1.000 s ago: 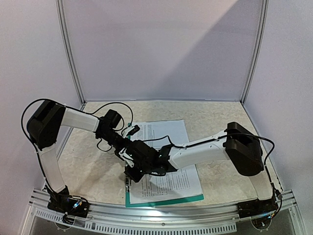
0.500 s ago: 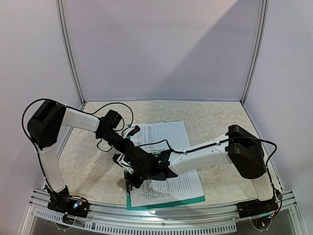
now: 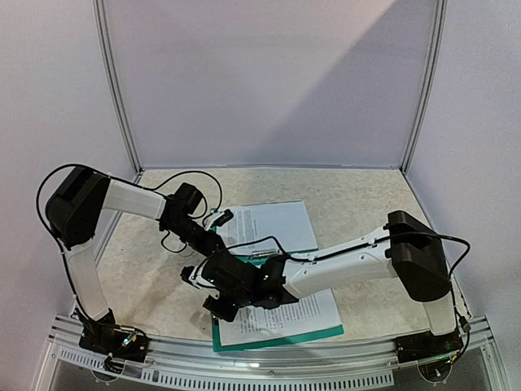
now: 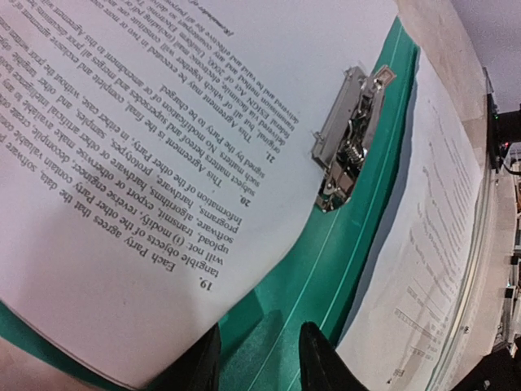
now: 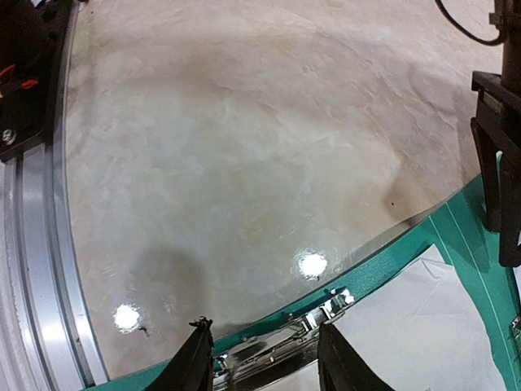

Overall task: Put the files into the folder
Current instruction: Close the spring clip at the center of the board.

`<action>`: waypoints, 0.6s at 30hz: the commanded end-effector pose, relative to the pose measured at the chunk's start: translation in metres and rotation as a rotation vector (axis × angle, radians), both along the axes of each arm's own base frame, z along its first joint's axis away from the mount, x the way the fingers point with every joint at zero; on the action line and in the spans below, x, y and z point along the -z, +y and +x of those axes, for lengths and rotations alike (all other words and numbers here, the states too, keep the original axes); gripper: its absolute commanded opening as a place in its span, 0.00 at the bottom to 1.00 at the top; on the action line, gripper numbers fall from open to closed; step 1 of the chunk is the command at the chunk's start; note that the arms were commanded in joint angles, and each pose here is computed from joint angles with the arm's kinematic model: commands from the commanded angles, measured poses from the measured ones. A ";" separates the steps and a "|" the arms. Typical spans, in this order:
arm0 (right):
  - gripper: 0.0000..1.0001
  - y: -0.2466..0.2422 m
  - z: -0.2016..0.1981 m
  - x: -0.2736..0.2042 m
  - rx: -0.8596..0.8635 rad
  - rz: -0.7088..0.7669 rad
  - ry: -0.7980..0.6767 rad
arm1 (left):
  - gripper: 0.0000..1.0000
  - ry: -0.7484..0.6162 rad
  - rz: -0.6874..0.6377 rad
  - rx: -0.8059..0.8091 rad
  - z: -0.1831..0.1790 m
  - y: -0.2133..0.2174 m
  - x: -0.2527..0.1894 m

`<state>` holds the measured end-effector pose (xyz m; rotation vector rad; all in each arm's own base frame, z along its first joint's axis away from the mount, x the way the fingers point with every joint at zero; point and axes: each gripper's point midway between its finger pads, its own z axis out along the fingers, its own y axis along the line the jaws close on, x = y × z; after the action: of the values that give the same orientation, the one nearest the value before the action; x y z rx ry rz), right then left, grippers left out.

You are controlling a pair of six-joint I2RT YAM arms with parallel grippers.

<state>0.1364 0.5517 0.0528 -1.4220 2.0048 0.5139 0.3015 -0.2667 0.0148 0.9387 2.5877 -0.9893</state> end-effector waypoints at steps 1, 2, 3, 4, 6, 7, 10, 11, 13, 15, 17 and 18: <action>0.45 -0.002 -0.009 -0.023 -0.045 0.025 -0.052 | 0.36 0.039 0.065 0.002 -0.007 0.008 0.021; 0.45 -0.004 -0.009 -0.023 -0.046 0.024 -0.059 | 0.36 0.039 0.065 0.003 -0.007 0.008 0.021; 0.45 -0.005 -0.009 -0.024 -0.044 0.024 -0.062 | 0.36 0.039 0.065 0.002 -0.007 0.008 0.021; 0.45 -0.005 -0.009 -0.025 -0.047 0.025 -0.064 | 0.36 0.036 0.064 0.003 -0.007 0.007 0.020; 0.46 -0.007 -0.009 -0.029 -0.051 0.026 -0.072 | 0.36 0.036 0.064 0.004 -0.007 0.008 0.021; 0.46 -0.009 -0.009 -0.030 -0.052 0.022 -0.077 | 0.36 0.036 0.064 0.004 -0.007 0.008 0.021; 0.47 -0.018 -0.007 -0.036 -0.066 -0.007 -0.113 | 0.36 0.037 0.065 0.005 -0.008 0.007 0.021; 0.47 -0.020 -0.007 -0.038 -0.071 -0.008 -0.121 | 0.36 0.037 0.065 0.005 -0.008 0.007 0.021; 0.48 -0.022 -0.009 -0.050 -0.103 0.006 -0.148 | 0.36 0.035 0.065 0.007 -0.008 0.008 0.021; 0.48 -0.020 -0.011 -0.062 -0.157 0.020 -0.192 | 0.36 0.033 0.065 0.006 -0.008 0.007 0.020; 0.48 -0.015 -0.014 -0.069 -0.209 0.022 -0.224 | 0.36 0.035 0.064 0.006 -0.008 0.007 0.020; 0.48 -0.013 -0.014 -0.069 -0.228 0.015 -0.234 | 0.36 0.036 0.065 0.005 -0.008 0.008 0.020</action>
<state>0.1258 0.5331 0.0948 -1.5509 1.8115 0.4479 0.3013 -0.2667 0.0148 0.9456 2.5843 -0.9876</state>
